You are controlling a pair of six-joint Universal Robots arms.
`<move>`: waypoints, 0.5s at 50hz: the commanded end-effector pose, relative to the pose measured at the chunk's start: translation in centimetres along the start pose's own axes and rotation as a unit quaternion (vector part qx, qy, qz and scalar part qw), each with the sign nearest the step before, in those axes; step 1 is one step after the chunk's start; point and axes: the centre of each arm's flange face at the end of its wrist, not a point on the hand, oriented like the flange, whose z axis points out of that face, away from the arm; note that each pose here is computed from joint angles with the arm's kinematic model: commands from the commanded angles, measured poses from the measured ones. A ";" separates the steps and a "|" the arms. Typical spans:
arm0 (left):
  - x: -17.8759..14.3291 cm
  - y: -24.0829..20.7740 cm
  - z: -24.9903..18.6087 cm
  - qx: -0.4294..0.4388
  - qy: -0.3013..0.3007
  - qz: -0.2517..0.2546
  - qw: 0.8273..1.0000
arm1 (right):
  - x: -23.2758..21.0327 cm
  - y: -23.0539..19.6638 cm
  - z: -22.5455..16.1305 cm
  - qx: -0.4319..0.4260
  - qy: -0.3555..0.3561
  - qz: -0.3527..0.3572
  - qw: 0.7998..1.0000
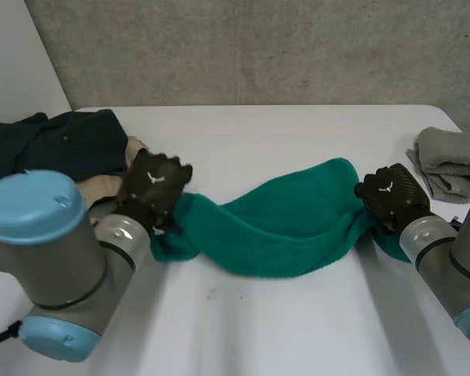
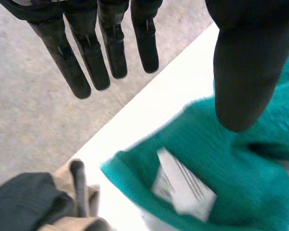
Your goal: Fold the laundry.
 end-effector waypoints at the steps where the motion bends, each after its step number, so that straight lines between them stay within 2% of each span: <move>1: -1.5 -1.8 0.4 -0.019 0.011 -0.008 1.000 | -0.4 0.1 -0.2 0.000 -0.007 0.003 1.000; 6: -0.9 -2.4 1.7 -0.044 0.064 -0.056 0.995 | -0.7 0.2 -0.3 -0.002 -0.012 0.003 1.000; 10: -0.4 -1.8 3.9 -0.062 0.080 -0.078 0.992 | -0.8 0.3 -0.4 -0.003 -0.013 0.004 1.000; 18: 0.9 1.2 7.6 -0.116 0.093 -0.060 0.987 | -0.9 0.8 -0.6 -0.012 -0.015 0.004 1.000; 25: 0.8 2.5 8.0 -0.157 0.071 -0.037 0.984 | -0.7 0.8 -0.6 -0.014 -0.011 0.001 1.000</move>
